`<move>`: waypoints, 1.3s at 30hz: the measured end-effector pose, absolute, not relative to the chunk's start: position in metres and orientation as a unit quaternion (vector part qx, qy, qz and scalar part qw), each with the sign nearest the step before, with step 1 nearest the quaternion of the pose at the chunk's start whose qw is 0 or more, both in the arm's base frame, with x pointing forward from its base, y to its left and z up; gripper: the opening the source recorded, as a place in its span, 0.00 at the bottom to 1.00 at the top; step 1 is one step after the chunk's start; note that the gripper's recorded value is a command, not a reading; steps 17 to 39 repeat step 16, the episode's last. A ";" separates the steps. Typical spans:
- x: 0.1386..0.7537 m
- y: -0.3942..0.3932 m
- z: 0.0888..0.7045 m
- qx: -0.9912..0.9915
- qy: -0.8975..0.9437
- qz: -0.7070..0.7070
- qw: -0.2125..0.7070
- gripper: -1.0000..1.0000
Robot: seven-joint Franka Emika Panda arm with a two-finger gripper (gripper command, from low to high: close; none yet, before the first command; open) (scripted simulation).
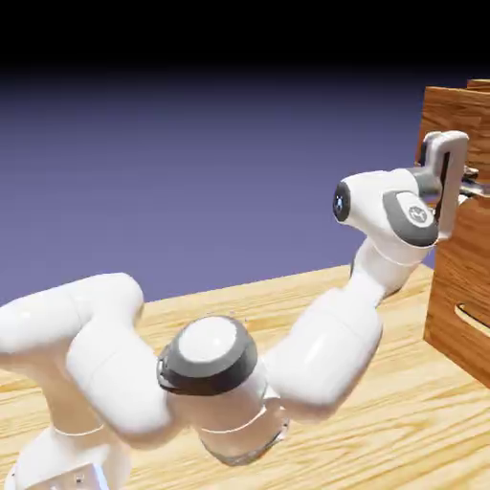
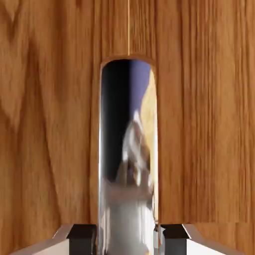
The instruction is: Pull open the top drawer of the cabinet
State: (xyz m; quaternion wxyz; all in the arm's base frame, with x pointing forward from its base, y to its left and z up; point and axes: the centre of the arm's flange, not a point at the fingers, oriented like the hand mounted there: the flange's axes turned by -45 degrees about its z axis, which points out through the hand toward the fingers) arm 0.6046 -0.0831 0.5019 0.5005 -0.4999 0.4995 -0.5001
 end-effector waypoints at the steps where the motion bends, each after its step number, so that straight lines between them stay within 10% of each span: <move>1: 0.595 -0.083 0.502 -0.500 0.500 -0.500 0.500 0.00; 13: 0.464 -0.083 0.502 -0.500 0.499 -0.500 0.501 0.00; 14: 0.461 -0.083 0.502 -0.500 0.499 -0.500 0.501 1.00; 39: 0.461 -0.083 0.502 -0.500 0.500 -0.500 0.500 1.00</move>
